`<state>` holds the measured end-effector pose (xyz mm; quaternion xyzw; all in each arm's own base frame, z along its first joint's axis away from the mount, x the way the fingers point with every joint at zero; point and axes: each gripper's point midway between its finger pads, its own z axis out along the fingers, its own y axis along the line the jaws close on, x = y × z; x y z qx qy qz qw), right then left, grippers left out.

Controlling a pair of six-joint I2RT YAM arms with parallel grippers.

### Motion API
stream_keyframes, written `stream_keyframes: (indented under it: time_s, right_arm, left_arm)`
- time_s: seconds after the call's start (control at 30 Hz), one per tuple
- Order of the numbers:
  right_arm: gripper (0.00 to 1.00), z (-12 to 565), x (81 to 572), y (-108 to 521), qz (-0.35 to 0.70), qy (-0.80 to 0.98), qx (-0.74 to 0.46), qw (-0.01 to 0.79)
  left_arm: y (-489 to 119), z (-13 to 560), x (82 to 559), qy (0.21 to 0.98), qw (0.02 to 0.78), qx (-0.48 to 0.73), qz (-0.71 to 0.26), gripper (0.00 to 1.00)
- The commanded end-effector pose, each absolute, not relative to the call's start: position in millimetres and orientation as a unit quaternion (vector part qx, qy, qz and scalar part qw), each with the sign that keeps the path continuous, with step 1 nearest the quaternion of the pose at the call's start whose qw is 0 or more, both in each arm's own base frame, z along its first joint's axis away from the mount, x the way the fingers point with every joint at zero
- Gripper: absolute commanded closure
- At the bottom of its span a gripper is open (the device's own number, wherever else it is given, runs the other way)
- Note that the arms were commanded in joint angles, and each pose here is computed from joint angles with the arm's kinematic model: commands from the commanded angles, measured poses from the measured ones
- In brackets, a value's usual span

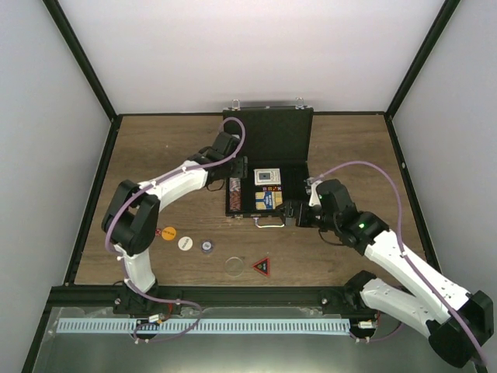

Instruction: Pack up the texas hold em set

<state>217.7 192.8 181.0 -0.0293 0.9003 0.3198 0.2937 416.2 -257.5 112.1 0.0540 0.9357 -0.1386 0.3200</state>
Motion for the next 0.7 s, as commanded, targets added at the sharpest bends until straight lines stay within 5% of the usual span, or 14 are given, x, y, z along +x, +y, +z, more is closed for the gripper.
stream_keyframes:
  time_s: [0.0,0.67]
  right_arm:
    - [0.0,202,229,199,0.333,0.888,-0.034,0.316]
    - [0.0,188,236,207,0.329,0.896,-0.035,0.296]
  left_arm:
    - [-261,111,432,0.935,0.327,0.073,-0.119,0.36]
    - [-270,56,410,0.949,0.266,0.079,-0.149,0.64]
